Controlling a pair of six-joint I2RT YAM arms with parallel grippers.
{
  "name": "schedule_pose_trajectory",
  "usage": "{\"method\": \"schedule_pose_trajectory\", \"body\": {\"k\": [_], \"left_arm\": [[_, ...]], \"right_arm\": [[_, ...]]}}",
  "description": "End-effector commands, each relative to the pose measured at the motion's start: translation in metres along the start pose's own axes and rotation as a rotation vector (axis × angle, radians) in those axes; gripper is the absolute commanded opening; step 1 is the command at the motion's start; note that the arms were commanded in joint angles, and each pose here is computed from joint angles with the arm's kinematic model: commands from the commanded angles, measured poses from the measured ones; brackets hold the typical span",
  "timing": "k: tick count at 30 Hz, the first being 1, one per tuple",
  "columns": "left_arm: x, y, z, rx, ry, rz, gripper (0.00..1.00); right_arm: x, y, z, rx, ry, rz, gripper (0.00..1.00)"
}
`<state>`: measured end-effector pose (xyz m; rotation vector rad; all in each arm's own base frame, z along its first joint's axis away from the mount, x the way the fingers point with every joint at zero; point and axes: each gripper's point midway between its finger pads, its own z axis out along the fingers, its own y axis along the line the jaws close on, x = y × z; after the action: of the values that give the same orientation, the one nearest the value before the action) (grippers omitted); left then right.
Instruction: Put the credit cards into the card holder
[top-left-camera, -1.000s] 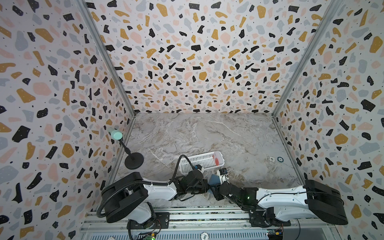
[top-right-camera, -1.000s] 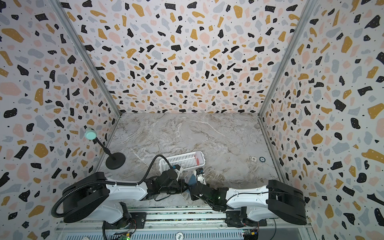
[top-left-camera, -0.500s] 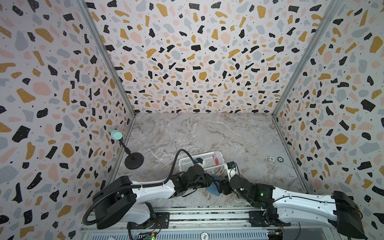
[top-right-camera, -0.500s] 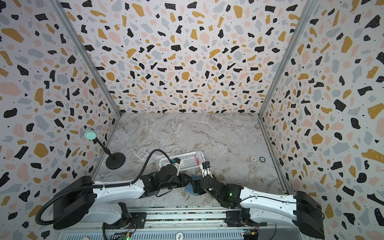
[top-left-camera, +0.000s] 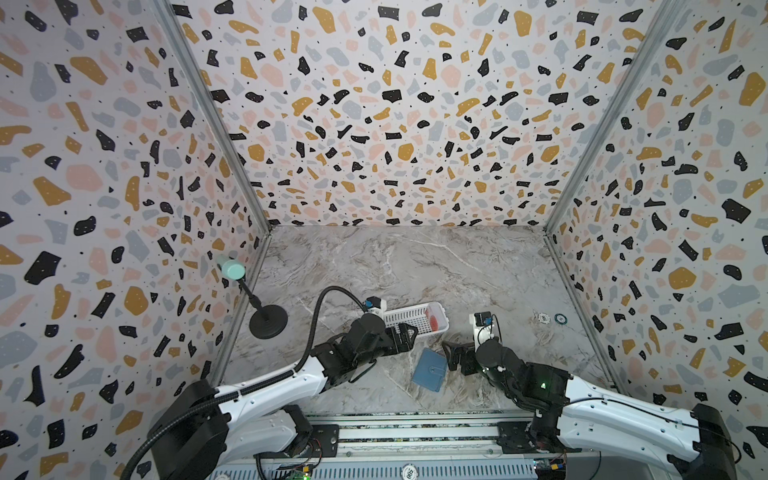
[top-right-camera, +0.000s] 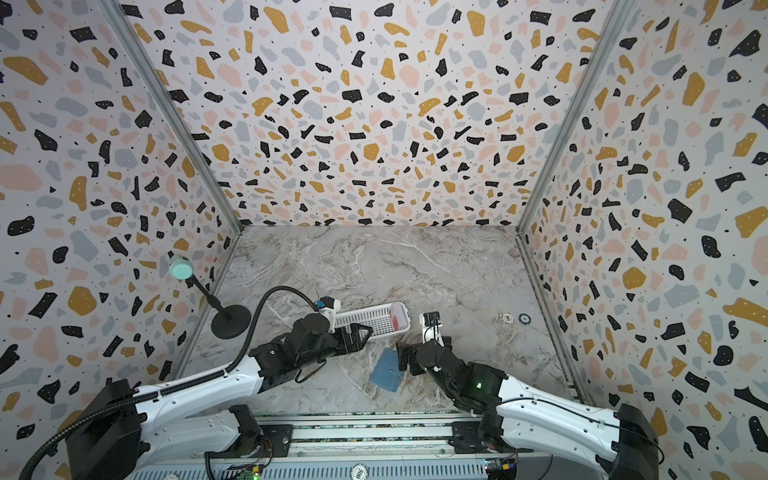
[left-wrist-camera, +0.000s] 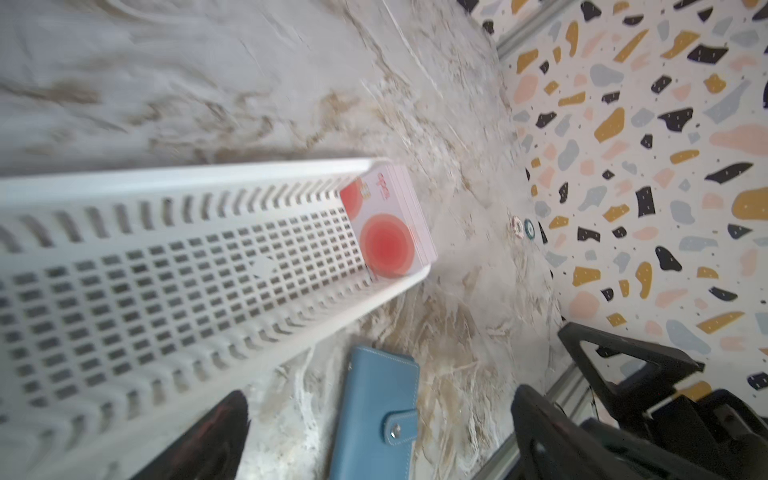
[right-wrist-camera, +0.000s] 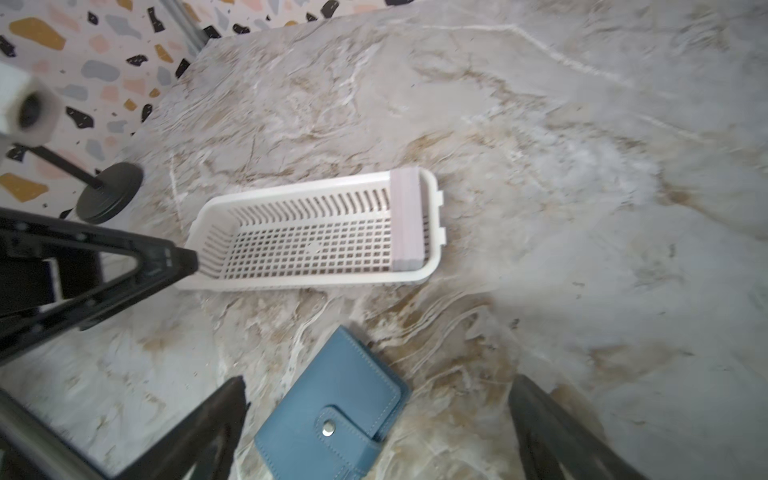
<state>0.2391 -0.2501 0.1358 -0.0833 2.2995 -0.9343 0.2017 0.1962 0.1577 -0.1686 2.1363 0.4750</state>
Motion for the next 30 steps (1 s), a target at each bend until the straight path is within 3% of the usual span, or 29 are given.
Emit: {"method": "schedule_pose_trajectory", "body": {"k": [1, 15, 25, 30], "left_arm": [[-0.016, 0.029, -0.011, -0.091, -0.059, 0.053, 1.0], [-0.098, 0.1, -0.056, -0.42, -0.348, 0.218, 1.0], [-0.134, 0.174, -0.103, -0.718, -0.552, 0.306, 1.0], [-0.147, 0.189, -0.111, -0.7, -0.594, 0.31, 1.0]], "right_arm": [[-0.035, -0.016, -0.009, 0.087, -0.084, -0.017, 0.99], [-0.087, -0.083, 0.012, 0.273, -0.186, -0.033, 1.0], [-0.109, -0.162, 0.02, 0.449, -0.296, -0.071, 0.99], [-0.107, -0.188, 0.028, 0.505, -0.279, -0.066, 0.99]]}}
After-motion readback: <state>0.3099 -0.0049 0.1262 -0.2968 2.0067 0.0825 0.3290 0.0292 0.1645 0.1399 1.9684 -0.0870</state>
